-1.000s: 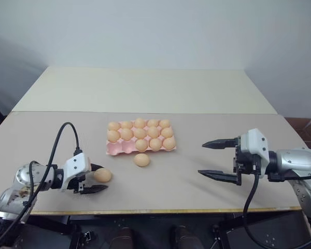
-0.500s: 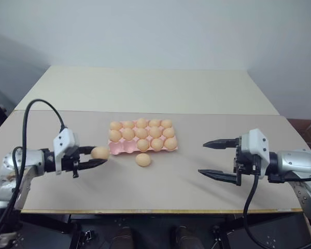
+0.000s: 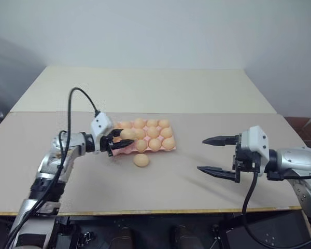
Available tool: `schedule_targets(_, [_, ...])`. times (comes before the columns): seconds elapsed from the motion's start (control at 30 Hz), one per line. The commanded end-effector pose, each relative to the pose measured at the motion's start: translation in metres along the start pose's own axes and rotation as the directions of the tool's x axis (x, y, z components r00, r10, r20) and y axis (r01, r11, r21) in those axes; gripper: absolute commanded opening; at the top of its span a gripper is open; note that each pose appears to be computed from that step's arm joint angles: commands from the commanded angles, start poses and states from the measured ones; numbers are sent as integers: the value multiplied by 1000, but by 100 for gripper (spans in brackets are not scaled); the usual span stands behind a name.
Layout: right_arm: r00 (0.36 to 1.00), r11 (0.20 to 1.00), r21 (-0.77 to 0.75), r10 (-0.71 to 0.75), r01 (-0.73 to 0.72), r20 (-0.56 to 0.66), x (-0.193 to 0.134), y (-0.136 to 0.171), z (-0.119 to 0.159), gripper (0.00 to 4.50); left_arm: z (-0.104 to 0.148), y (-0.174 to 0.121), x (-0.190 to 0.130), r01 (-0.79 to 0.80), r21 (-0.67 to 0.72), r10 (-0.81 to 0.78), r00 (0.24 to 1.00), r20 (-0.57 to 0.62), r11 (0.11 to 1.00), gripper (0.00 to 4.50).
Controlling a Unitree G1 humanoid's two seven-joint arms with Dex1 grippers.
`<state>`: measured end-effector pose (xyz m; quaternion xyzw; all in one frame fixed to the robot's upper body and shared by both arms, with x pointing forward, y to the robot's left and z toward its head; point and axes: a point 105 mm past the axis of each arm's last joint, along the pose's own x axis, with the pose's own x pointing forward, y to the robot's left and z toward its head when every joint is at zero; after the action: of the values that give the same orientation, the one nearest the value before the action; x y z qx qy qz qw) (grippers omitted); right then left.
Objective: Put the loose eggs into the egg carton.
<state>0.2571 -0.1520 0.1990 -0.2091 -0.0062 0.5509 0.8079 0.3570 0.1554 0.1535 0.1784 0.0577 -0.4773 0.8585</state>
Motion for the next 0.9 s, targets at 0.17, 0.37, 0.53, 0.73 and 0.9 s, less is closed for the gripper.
schedule_targets(0.17, [999,999,-48,-19,20,36,-1,2,13,450,9,5,-9,8,23,-9,1000,10,1000,366])
schedule_targets(0.37, [999,999,-49,-23,25,38,-1,1,13,450,13,10,-31,-26,37,25,1000,19,999,446])
schedule_targets(0.53, [999,999,-44,-20,22,37,-1,0,12,450,18,14,-60,-73,58,71,997,35,996,446])
schedule_targets(0.73, [1000,999,-33,-2,2,22,-6,-1,9,450,22,4,-112,-84,56,82,996,39,995,446])
schedule_targets(0.9, [1000,1000,-16,20,-20,21,-8,0,7,450,10,-16,-138,-83,20,83,997,5,996,446])
